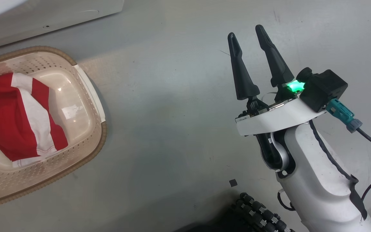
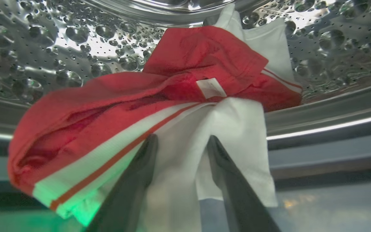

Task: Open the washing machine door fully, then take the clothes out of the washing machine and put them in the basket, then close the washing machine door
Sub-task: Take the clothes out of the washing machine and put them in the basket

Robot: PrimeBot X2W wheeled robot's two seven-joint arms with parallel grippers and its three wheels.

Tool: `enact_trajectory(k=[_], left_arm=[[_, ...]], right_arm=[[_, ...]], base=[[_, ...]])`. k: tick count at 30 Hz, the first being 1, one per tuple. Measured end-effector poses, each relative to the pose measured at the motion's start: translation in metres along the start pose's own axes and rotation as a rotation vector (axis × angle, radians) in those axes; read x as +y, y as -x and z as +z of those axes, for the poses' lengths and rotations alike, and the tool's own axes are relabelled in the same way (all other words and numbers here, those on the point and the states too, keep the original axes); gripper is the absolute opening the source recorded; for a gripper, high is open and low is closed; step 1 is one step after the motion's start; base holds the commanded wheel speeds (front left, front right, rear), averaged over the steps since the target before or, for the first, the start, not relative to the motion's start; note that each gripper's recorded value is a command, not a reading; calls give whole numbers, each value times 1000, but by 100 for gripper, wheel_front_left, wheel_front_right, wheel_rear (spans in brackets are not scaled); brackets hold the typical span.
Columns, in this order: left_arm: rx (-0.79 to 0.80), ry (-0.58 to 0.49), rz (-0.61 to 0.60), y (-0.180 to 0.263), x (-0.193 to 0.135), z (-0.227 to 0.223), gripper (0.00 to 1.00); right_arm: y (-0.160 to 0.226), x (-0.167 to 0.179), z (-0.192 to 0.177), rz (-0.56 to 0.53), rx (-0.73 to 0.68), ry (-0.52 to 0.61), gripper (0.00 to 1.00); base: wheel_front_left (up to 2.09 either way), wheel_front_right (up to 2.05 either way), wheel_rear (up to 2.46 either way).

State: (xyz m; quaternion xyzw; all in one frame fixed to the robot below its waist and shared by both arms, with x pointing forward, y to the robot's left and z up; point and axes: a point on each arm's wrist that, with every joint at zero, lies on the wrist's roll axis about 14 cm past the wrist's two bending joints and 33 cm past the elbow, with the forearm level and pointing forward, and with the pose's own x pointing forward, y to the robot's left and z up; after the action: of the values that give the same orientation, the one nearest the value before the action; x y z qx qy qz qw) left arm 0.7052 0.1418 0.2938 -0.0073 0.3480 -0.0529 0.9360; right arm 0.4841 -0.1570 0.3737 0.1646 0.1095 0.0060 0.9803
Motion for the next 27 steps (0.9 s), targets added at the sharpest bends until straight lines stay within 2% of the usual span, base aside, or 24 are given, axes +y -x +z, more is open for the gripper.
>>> enact_trajectory(k=[14,27], left_arm=[[-28,-14,13,7,2,8,0],[-347,-39,-16,50,-1,79,0]], right_arm=[[0,1,2,3,-3,13,100],[-2,15,10,44,-26,48,100]], base=[[0,0,0],[0,0,0]])
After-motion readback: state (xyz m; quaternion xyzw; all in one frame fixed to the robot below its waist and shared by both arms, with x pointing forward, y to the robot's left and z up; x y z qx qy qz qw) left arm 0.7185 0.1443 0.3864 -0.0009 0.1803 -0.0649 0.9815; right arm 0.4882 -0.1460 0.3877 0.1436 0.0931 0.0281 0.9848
